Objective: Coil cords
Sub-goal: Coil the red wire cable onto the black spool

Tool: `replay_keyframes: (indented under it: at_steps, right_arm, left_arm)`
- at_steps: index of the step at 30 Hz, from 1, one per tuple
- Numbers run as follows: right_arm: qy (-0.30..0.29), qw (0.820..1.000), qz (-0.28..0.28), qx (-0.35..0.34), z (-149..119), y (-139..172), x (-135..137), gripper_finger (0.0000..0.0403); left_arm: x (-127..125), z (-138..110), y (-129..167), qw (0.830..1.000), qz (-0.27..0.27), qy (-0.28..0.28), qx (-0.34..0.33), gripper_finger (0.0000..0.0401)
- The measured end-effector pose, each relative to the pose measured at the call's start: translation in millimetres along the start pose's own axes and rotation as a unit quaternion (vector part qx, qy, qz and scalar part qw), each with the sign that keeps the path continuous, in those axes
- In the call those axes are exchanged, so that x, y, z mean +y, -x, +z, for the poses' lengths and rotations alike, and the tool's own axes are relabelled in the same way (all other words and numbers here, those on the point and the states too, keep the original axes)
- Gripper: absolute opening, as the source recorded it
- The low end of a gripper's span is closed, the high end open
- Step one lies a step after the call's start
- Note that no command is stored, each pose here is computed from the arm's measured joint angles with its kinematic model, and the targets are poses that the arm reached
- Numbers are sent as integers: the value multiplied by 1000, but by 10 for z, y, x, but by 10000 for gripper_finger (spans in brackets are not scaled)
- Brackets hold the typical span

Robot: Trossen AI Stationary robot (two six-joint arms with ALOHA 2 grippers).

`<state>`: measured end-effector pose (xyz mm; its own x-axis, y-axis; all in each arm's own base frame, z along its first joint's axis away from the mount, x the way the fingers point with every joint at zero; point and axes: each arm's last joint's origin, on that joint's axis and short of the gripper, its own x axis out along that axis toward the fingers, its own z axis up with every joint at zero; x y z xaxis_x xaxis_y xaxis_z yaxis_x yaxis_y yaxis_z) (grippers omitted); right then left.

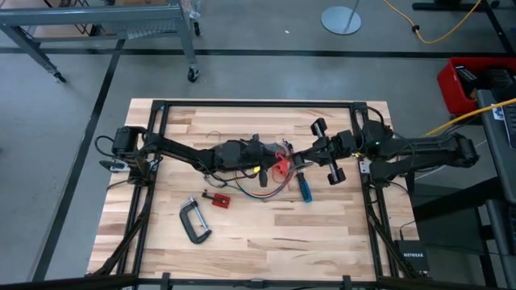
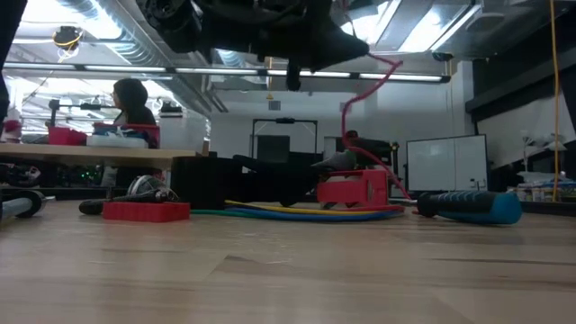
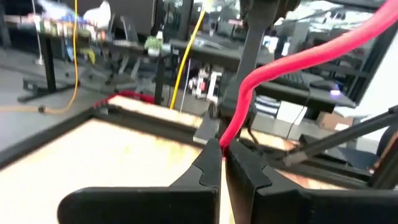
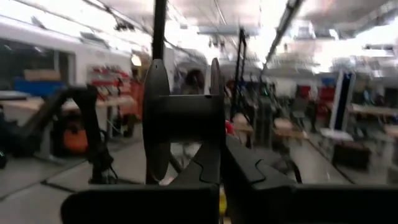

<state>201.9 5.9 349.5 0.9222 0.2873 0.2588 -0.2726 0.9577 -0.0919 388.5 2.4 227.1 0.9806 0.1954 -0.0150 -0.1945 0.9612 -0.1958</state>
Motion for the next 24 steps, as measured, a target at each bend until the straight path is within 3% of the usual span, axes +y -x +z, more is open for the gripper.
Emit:
replay_keyframes:
  at_steps: [10,24]
  right_arm:
    - [-35,987,-63,147,-109,292,55,4]
    - [-55,940,-125,313,-417,420,56,4]
  left_arm:
    - [16,-63,6,999,9,37,35,1]
    - [59,-190,44,983,26,138,120,0]
